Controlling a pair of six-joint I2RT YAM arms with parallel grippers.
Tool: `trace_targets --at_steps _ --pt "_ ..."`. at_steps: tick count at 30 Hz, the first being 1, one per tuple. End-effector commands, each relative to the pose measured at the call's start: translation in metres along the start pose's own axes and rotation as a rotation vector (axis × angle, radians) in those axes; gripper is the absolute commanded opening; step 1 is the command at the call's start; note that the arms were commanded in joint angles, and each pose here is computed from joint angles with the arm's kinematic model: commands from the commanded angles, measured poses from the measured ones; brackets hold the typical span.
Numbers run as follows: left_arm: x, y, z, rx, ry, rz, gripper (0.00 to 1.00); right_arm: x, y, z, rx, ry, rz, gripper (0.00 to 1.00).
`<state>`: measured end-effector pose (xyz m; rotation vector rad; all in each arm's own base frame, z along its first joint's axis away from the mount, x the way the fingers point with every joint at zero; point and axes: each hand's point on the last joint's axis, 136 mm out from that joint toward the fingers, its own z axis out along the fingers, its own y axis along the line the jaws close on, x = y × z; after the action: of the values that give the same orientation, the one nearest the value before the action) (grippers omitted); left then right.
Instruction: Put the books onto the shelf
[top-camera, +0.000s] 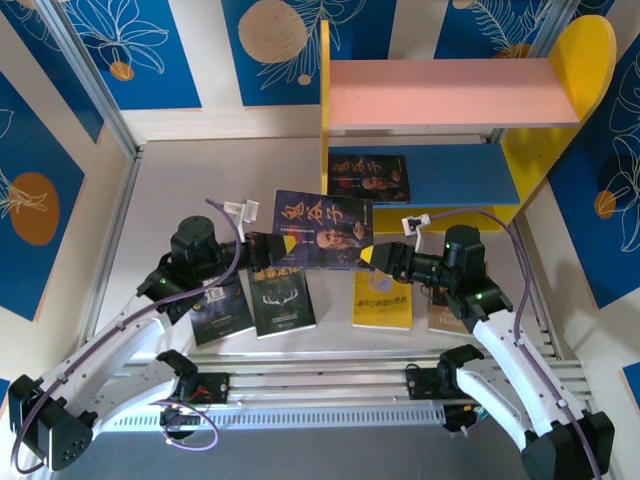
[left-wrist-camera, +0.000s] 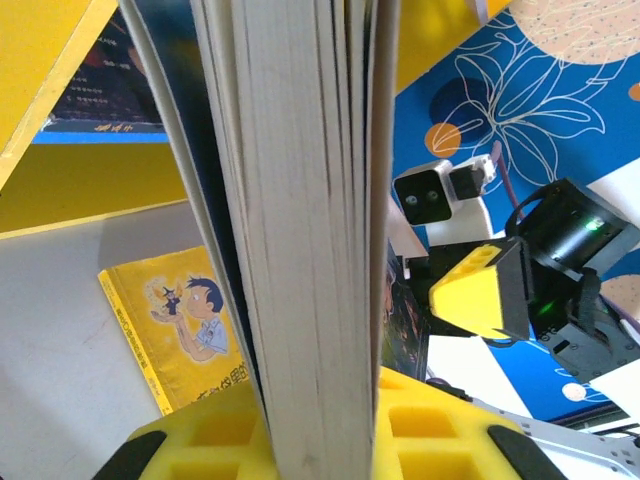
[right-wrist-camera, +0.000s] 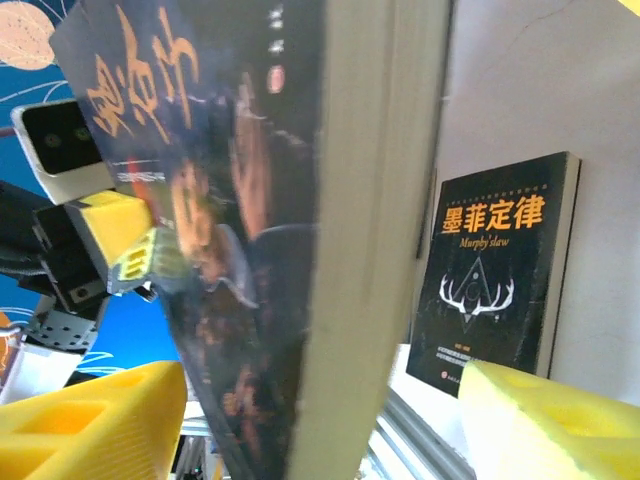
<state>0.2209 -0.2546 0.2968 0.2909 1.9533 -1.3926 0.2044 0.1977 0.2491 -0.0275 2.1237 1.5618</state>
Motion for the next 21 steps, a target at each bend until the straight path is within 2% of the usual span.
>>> trace_targets --at_steps 1,7,15,16,21 --pt "-0.025 -0.028 -0.006 0.106 -0.12 0.076 0.0 -0.006 0.009 0.0 -0.015 -0.016 -0.018 0.65" --pt "-0.024 -0.023 0.0 0.145 -0.146 0.054 0.0 -0.01 0.016 0.002 -0.021 -0.005 -0.035 0.39" --pt "-0.018 -0.019 0.016 0.163 -0.112 0.02 0.0 -0.013 0.016 0.003 -0.004 0.003 -0.077 0.16" --pt "-0.019 -0.018 0.017 0.158 -0.114 0.018 0.04 -0.014 0.016 0.003 -0.002 0.005 -0.087 0.14" --pt "-0.02 -0.011 0.019 0.12 -0.113 0.001 0.4 -0.016 0.018 -0.006 -0.003 0.008 -0.122 0.07"
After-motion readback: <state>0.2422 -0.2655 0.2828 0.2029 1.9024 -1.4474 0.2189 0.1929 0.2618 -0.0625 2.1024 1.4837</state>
